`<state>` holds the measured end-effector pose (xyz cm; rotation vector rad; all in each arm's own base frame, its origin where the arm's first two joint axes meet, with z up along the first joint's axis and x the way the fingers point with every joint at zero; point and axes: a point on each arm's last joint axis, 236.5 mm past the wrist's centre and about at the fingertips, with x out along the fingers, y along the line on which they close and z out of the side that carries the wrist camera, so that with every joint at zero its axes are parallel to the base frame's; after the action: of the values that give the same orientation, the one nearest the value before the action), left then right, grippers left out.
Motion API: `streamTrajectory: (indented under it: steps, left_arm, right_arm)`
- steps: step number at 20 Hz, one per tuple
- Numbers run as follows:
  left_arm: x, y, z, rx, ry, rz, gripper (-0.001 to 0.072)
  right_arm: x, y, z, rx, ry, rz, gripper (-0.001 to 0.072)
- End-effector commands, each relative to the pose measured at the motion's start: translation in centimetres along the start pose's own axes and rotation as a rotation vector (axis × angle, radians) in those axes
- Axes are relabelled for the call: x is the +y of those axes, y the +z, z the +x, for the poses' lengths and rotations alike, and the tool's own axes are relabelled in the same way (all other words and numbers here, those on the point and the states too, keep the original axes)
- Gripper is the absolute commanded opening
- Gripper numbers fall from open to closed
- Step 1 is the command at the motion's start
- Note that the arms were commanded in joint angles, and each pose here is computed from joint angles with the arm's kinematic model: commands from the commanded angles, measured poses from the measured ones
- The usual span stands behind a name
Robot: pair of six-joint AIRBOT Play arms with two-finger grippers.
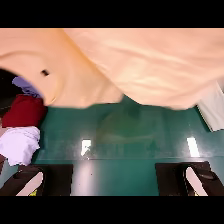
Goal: Fold the shirts.
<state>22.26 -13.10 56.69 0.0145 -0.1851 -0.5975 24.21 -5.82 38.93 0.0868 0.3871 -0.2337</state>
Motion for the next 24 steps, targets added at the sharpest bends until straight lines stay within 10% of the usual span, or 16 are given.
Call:
streamTrajectory:
  steps: [1,6,17,24]
  left_arm:
    - [-0.6,0.0,-0.7,0.011,-0.003,-0.012,0.0023]
    - [3.6,-4.9,3.2,0.131,0.047,-0.100,0.0023]
    - [16.6,-46.3,16.7,0.880,0.097,-0.632,0.0024]
    - [16.5,-37.7,16.9,0.733,0.099,-0.520,0.0023]
  right_arm:
    - [2.3,2.0,-0.4,-0.037,0.098,-0.011,0.0022]
    - [5.6,3.5,4.9,0.061,0.203,-0.057,0.0021]
    - [12.3,-15.3,31.4,0.713,0.192,-0.199,0.0022]
    - [12.4,-8.6,28.3,0.498,0.210,-0.177,0.0021]
